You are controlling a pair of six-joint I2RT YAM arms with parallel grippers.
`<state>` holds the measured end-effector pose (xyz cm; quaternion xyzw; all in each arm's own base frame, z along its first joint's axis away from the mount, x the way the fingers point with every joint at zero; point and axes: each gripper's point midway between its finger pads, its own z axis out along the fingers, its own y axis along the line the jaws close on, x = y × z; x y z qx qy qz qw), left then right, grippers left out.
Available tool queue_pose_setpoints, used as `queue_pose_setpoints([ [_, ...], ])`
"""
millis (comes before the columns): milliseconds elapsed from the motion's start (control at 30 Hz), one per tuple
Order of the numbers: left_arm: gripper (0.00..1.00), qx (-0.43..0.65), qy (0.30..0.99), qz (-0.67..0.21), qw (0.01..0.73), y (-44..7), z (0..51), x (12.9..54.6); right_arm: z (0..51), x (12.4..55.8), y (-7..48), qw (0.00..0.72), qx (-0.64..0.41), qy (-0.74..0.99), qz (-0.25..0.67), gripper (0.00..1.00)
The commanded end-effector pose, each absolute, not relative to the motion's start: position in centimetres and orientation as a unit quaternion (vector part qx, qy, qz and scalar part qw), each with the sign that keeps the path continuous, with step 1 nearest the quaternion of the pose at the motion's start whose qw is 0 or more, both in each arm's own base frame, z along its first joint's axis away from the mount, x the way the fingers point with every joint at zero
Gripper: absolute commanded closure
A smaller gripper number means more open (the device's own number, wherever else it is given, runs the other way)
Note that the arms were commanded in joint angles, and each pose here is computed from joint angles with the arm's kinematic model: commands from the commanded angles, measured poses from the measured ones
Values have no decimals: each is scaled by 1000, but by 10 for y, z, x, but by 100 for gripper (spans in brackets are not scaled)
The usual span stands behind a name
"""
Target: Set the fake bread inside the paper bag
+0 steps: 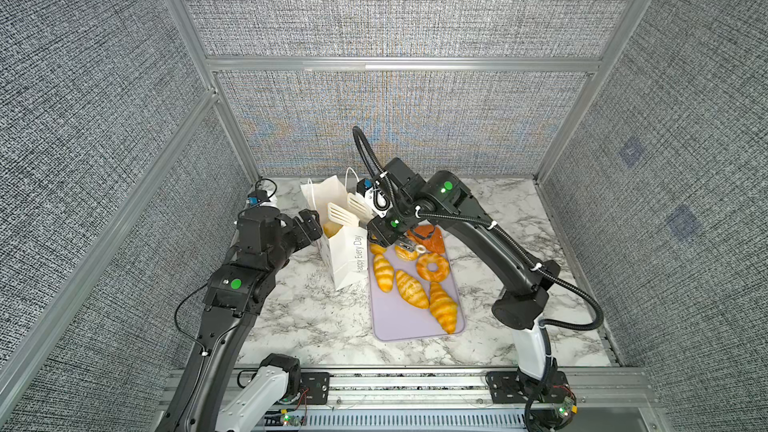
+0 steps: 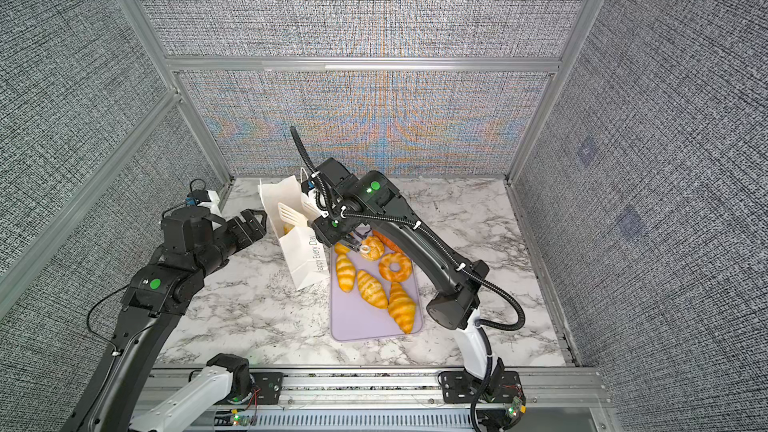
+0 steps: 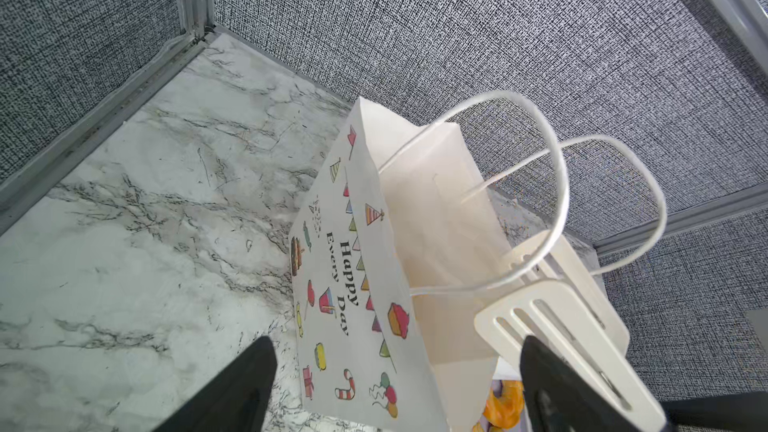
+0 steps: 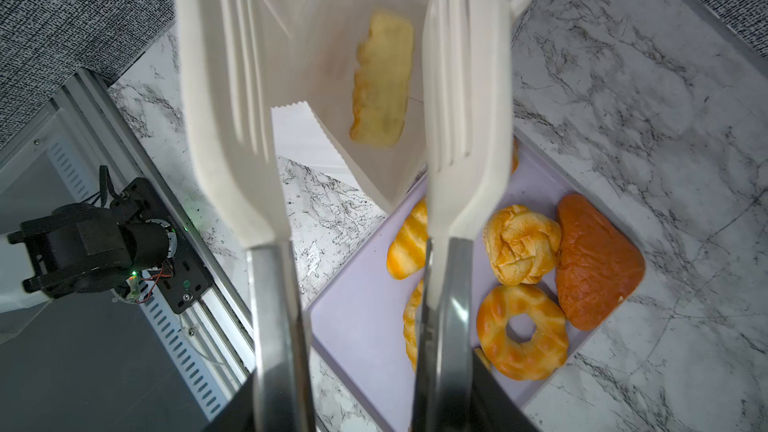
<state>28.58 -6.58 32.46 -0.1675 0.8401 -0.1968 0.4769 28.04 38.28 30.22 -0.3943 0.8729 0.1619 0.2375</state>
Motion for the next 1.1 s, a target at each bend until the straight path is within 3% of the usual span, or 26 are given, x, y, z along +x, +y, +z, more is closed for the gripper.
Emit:
queue_pose_setpoints([
  [0,7,-173,839,-188,480,-63,326,281,314,281,382,256,-394,867,166,47],
  [300,8,-157,843,-174,485,-76,331,270,339,269,378,282,-397,855,180,47],
  [633,9,-139,851,-165,479,-104,326,255,351,247,331,296,-384,861,150,48],
  [1067,9,-95,867,-150,465,-147,314,220,281,214,244,228,-355,906,41,49],
])
